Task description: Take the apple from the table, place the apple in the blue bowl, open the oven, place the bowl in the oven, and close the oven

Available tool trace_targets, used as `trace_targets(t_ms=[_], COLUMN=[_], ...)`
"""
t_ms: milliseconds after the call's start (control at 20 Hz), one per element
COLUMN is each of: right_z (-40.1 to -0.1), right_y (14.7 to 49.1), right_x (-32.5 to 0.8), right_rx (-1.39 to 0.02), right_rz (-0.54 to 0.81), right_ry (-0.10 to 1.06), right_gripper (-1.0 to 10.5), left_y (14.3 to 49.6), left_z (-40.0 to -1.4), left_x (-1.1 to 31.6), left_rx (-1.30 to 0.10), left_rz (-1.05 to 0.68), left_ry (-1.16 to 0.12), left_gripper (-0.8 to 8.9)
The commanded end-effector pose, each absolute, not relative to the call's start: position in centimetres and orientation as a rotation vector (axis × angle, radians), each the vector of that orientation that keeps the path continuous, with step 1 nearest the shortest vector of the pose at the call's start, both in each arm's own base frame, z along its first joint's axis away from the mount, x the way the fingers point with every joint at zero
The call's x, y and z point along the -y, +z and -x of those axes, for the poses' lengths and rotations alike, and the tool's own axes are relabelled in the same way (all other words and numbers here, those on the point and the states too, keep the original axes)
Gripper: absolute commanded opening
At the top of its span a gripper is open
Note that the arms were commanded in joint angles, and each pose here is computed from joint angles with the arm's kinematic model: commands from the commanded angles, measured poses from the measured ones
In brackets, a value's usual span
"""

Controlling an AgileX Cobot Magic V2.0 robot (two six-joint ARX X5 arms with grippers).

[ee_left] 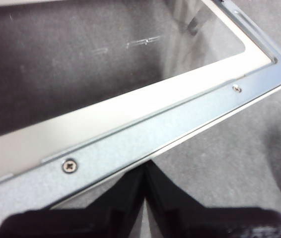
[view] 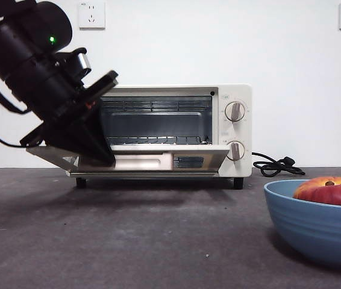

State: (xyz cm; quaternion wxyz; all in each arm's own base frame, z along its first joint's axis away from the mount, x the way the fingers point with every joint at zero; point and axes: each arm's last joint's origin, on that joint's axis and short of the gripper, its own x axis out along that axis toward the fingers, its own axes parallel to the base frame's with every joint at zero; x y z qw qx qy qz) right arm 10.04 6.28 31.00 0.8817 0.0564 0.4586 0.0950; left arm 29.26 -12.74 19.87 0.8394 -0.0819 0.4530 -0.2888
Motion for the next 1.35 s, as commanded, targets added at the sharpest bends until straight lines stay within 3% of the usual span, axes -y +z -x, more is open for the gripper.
trace_targets(t_ms=[50,350,550,800,1050,1100,1250,1350], right_z=[-10.1,-10.4,-11.1,-12.4,-13.6,-13.8,-14.0,-14.3], right_y=[31.0,30.6,30.0,27.4,23.6,23.2,22.9,22.7], right_x=[-6.4,-6.5,-7.1,-7.3,-5.6,-5.4,-4.8,-4.6], right_rx=[-0.955,-0.994,-1.054,-1.156,-1.223,-1.229,-1.227,-1.237], right_rz=[-0.123,-0.118,-0.081,-0.028,-0.192,-0.234,-0.249,-0.253], right_ry=[0.197,0.172,0.171,0.150,0.170,0.186,0.167,0.152], right_gripper=[0.0,0.0,0.0,0.0,0.0,0.2,2.0,2.3], left_y=[19.1,17.6,18.0,21.2,24.6,25.4,27.4,28.5], left_z=[-29.1,-27.9,-27.1,-24.5,-20.8,-20.0,-18.0,-16.7], left_x=[12.9,13.4,14.3,14.7,12.7,12.3,11.1,10.4], left_rx=[-0.947,-0.983,-0.991,-0.943,-0.949,-0.935,-0.876,-0.839], left_rz=[0.189,0.139,0.110,0.040,-0.048,-0.048,-0.038,-0.024], left_ry=[-0.590,-0.553,-0.594,-0.673,-0.686,-0.688,-0.697,-0.699], left_gripper=[-0.06,-0.06,-0.06,-0.06,-0.06,-0.06,-0.06,-0.06])
